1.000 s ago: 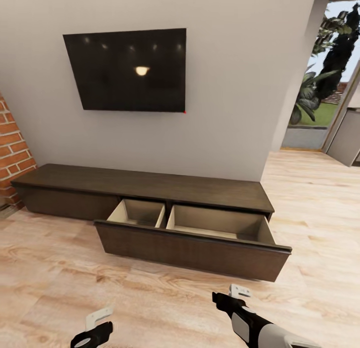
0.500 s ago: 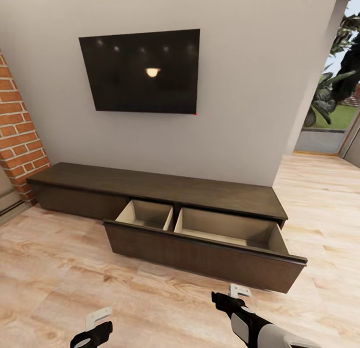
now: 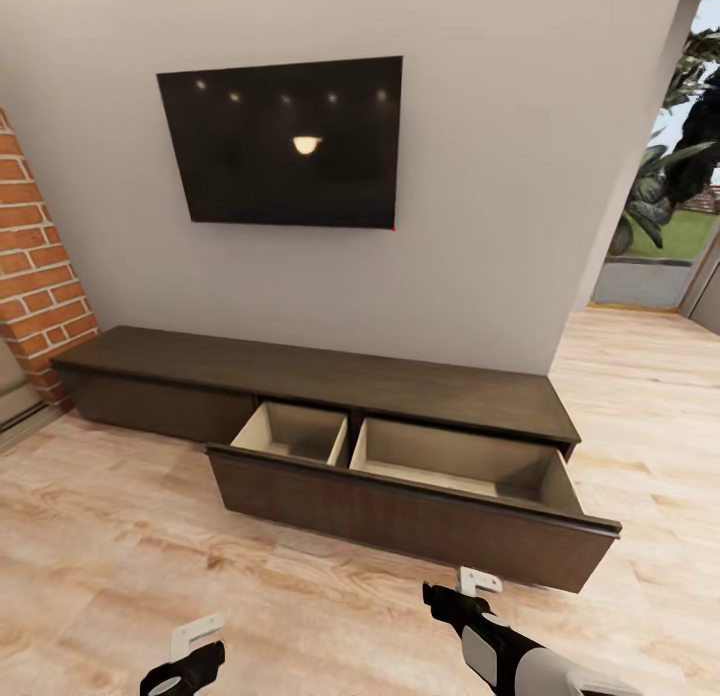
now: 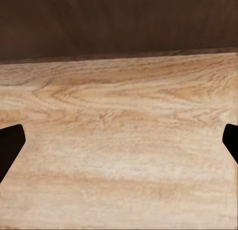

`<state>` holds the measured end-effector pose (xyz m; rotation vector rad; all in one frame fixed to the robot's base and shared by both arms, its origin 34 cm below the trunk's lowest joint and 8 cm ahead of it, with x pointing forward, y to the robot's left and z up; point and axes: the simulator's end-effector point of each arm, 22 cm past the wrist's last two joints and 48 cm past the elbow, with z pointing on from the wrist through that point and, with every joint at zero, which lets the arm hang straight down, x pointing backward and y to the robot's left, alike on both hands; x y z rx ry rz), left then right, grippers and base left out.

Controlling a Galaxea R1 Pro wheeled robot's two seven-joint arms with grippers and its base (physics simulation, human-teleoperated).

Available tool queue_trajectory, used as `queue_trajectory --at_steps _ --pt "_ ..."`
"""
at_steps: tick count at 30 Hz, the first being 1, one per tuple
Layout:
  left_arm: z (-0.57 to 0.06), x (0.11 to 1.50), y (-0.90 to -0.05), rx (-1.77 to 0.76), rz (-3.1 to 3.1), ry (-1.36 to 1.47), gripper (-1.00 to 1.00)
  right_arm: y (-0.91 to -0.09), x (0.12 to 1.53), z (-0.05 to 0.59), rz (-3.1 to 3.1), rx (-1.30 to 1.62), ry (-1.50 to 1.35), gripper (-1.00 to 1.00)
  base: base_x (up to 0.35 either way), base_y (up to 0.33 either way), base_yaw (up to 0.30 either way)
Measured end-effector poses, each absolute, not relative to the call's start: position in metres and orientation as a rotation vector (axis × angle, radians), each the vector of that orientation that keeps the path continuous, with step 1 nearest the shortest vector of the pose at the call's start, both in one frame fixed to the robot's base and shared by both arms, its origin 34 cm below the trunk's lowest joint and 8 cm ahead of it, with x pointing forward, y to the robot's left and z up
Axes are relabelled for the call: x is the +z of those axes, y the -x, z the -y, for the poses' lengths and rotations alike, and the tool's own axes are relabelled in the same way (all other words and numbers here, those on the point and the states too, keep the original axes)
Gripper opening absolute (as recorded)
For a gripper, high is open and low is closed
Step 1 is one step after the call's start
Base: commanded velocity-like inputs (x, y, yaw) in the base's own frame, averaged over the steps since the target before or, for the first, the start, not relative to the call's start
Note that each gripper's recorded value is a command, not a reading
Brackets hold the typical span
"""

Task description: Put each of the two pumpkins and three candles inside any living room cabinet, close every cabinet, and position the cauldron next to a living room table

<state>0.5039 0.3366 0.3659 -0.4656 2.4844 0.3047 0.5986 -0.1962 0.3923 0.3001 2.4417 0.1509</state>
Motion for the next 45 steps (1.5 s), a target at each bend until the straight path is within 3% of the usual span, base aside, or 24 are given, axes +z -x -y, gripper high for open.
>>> queue_trajectory --at_steps 9,33,45 --pt "-0.3394 0.3702 -0.5082 0.313 -2.452 0.473 1.00 -0.5986 0.3926 0.1963 -2.441 0.150 -0.300 1.00 -0.075 0.027 0.039" --pt "-0.3384 0.3698 -0.5076 0.312 -2.452 0.474 1.00 -0.5983 0.3928 0.1920 -2.442 0.155 -0.300 1.00 -0.001 0.000 0.261" --pt "-0.3383 0.3699 -0.5076 0.311 -2.452 0.475 1.00 -0.5986 0.3933 0.1901 -2.441 0.161 -0.298 1.00 0.000 0.000 0.085"
